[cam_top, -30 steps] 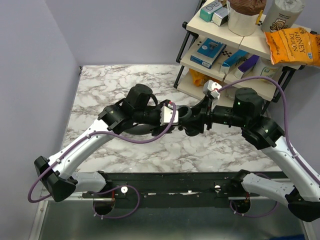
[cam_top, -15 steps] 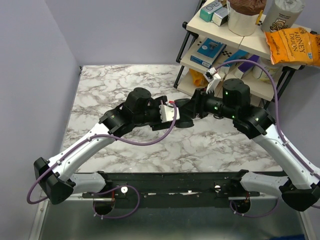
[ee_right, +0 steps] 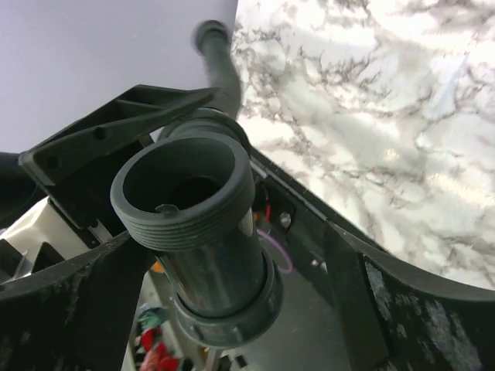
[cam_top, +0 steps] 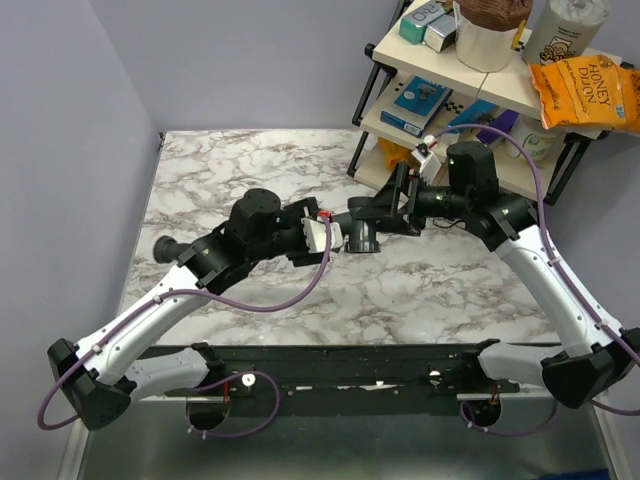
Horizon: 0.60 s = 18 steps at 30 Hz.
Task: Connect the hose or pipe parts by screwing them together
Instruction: Install the adaptor on the pipeline.
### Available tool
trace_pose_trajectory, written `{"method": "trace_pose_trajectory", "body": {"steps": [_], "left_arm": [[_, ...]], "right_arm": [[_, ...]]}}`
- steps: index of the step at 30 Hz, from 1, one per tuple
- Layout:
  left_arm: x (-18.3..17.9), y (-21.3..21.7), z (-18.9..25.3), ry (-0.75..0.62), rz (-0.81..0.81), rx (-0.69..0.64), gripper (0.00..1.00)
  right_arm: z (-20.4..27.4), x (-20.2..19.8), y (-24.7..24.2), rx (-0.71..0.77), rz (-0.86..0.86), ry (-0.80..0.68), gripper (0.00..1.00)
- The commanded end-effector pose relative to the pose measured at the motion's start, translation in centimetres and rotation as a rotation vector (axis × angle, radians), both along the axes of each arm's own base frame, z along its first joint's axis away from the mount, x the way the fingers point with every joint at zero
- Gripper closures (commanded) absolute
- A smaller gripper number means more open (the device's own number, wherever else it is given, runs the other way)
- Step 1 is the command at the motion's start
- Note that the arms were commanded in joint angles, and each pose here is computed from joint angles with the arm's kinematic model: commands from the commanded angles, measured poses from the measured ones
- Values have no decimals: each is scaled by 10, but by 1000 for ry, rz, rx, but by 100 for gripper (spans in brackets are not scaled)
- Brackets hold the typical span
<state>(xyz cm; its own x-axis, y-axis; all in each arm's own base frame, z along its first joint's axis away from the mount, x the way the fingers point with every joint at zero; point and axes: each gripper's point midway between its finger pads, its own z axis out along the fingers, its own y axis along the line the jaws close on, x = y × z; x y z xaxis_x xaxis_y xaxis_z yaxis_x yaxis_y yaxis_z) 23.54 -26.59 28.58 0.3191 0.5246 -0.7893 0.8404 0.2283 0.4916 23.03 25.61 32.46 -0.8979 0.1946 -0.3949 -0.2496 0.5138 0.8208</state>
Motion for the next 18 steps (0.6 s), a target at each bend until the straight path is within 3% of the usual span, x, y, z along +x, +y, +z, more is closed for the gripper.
{"method": "trace_pose_trajectory", "body": {"steps": [1, 5, 9, 15, 18], "left_arm": [[2, 7, 42, -137, 16, -92, 100], [-1, 9, 35, -128, 9, -75, 100], [-9, 9, 27, -94, -28, -47, 100], [-20, 4, 16, -29, -83, -27, 100], [-32, -1, 12, 18, -140, -31, 100]], "right_arm": [[-1, -23, -2, 9, 91, 116, 0], [18, -33, -14, -37, 135, 4, 0], [34, -30, -39, -184, 122, -275, 0], [89, -55, -53, -140, 188, -809, 0], [94, -74, -67, -220, 270, -1211, 0]]}}
